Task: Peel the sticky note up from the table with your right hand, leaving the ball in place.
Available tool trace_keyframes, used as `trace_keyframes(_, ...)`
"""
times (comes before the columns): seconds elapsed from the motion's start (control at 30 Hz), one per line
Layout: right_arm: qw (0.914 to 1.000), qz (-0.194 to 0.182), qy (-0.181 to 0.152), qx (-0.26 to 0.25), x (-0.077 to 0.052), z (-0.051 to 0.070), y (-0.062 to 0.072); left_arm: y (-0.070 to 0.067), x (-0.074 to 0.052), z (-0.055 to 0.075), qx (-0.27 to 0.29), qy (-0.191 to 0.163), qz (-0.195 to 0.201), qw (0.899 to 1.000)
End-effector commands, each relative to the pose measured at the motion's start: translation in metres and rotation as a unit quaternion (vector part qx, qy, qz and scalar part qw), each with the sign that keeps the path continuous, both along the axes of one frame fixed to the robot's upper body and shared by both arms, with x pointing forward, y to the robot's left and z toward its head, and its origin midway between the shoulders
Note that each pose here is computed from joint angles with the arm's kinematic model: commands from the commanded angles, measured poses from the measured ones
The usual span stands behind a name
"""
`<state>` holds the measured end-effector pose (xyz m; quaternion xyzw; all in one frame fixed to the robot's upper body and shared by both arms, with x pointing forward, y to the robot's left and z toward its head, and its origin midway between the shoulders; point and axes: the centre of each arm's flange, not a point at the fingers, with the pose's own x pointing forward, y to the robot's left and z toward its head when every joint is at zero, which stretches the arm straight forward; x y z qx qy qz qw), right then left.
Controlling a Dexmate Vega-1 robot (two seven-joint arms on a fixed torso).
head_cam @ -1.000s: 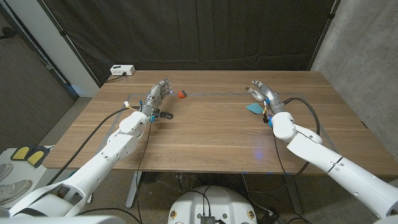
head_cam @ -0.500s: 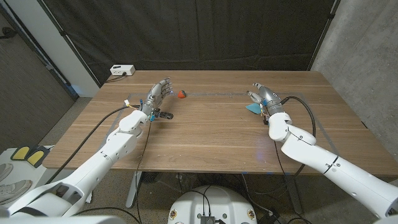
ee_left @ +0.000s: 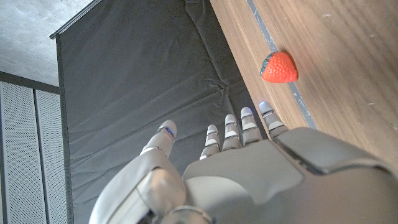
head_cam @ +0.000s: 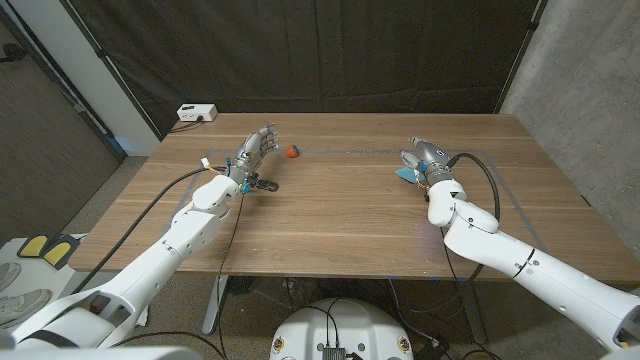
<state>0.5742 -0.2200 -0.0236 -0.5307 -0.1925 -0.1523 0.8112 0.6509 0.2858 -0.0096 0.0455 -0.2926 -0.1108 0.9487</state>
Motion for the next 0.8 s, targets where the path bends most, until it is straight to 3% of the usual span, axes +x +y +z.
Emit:
trace_keyframes(0.03,0.9978,-0.055,0.02,-0.031,0.002,-0.005,-0.002,0.0,-0.002,0.001,-0.003,0.0,0.003,1.0)
trace_keyframes(0.8,0.9918,-0.097,0.05,-0.068,0.01,-0.015,0.009,-0.003,0.004,0.004,0.002,0.008,0.002,1.0)
